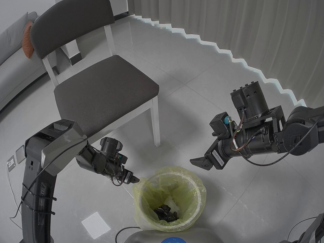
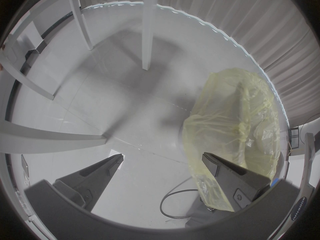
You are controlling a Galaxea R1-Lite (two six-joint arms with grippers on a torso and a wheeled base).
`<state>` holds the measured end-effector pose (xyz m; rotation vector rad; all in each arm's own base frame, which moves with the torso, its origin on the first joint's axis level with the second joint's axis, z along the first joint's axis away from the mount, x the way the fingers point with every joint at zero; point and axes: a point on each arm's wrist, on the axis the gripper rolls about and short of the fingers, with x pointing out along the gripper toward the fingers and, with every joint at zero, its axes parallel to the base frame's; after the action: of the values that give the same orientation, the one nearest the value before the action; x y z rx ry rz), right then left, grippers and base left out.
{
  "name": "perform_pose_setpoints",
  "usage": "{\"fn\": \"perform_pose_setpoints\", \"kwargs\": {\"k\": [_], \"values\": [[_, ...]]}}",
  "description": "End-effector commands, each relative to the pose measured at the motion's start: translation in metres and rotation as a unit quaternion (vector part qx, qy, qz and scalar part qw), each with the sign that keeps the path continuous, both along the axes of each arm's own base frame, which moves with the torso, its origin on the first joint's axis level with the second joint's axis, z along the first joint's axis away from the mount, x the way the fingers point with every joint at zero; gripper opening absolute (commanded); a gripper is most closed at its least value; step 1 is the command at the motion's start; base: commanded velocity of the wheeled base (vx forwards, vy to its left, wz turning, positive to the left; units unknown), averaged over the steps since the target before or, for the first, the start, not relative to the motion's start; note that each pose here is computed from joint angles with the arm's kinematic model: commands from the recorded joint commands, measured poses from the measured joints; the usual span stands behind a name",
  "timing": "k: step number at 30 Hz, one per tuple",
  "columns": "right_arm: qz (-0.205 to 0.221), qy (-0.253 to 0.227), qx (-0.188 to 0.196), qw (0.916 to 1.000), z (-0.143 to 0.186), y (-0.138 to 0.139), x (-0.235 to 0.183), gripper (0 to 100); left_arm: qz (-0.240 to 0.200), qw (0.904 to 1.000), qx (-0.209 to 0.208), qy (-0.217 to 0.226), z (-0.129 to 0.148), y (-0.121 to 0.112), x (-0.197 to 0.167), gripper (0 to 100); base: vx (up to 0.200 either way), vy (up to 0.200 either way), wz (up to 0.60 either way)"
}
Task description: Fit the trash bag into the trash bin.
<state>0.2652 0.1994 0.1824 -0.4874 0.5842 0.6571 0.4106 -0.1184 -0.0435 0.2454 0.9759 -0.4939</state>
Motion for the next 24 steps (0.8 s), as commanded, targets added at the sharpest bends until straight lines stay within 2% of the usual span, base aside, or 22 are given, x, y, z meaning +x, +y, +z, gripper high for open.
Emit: {"fn": "perform_pose_setpoints", "kwargs": {"k": [1, 5, 13, 18, 24], "values": [[-0.005, -0.002, -0.004, 1.0000, 0.000, -0.004, 0.004, 100, -0.018, 0.9998, 0.002, 0.007, -0.006, -0.019, 0.012, 100, 0.000, 0.000, 0.00], [-0.005, 0.000, -0.005, 1.0000, -0.002, -0.005, 0.004, 100, -0.030, 0.9995, 0.001, -0.001, -0.005, -0.031, 0.015, 100, 0.000, 0.000, 0.00], [-0.007, -0.001, -0.005, 1.0000, -0.001, -0.006, 0.004, 100, -0.031, 0.9995, 0.001, 0.009, -0.005, -0.035, 0.013, 100, 0.000, 0.000, 0.00], [-0.008, -0.005, -0.001, 1.0000, 0.003, -0.008, 0.002, 100, -0.014, 0.9999, -0.002, 0.000, 0.002, -0.021, 0.019, 100, 0.000, 0.000, 0.00], [-0.017, -0.010, 0.004, 0.9998, 0.006, -0.012, 0.006, 100, 0.010, 0.9994, -0.017, -0.030, 0.036, 0.001, 0.023, 100, 0.000, 0.000, 0.00]]}}
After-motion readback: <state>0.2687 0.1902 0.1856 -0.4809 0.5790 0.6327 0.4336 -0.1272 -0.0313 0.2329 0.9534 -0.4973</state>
